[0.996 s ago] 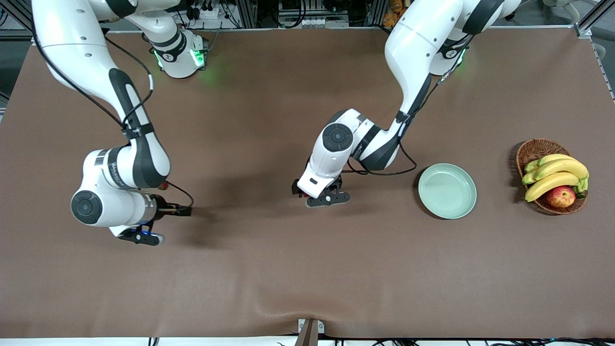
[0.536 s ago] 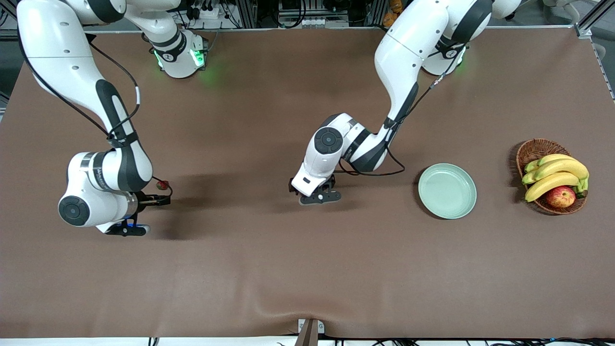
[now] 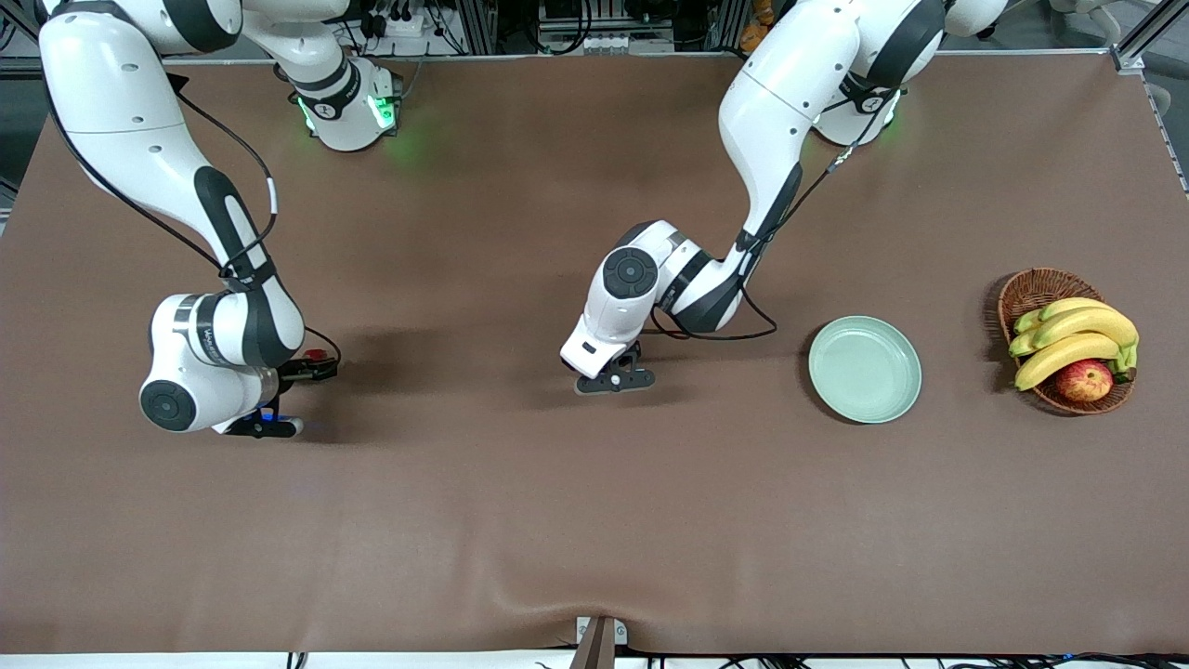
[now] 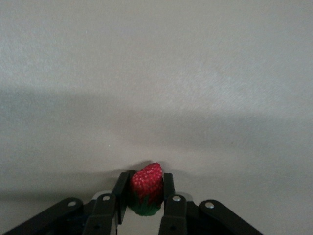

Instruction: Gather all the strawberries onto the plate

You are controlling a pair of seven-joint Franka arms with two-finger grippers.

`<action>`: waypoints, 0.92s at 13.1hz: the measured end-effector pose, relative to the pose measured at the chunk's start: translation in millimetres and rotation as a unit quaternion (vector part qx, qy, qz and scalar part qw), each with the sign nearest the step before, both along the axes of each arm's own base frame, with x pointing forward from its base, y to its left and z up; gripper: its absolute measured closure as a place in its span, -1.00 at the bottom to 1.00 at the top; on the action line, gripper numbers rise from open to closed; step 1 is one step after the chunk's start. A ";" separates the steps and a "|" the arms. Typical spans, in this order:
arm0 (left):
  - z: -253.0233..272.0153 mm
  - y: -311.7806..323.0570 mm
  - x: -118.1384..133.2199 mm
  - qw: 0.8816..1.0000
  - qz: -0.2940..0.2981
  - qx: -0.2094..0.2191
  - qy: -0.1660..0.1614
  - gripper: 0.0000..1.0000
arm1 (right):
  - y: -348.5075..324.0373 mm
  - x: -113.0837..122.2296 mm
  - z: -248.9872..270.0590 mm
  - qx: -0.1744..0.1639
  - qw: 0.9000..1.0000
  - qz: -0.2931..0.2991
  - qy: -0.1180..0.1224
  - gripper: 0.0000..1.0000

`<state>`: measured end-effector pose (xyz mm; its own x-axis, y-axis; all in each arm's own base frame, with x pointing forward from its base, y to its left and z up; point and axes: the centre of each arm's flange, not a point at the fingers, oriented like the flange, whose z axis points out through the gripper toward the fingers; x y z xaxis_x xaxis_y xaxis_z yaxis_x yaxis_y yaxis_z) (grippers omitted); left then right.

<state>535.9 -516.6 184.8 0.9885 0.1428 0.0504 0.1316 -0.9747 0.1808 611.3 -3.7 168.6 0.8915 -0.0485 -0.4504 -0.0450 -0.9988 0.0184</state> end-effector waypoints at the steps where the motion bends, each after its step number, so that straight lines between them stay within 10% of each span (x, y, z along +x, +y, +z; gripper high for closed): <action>1: 8.6 3.5 5.9 1.000 0.004 -0.002 -0.005 0.36 | 0.0 -1.8 -1.2 0.000 1.000 0.000 0.004 -0.92; 7: 136.5 164.2 61.5 0.999 0.019 0.031 -0.004 0.36 | 1.2 -2.4 -1.3 0.001 1.000 0.001 0.005 0.37; 12: 126.3 405.1 65.8 0.992 -0.042 0.076 0.091 0.36 | 43.0 39.3 46.2 0.053 0.996 -0.044 -0.064 0.37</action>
<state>601.7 -111.5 311.0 0.9912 0.0633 -0.1162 0.0650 -0.9978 0.0112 650.6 39.3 214.7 0.9364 -0.0866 -0.3401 -0.1272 -0.9869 -0.0989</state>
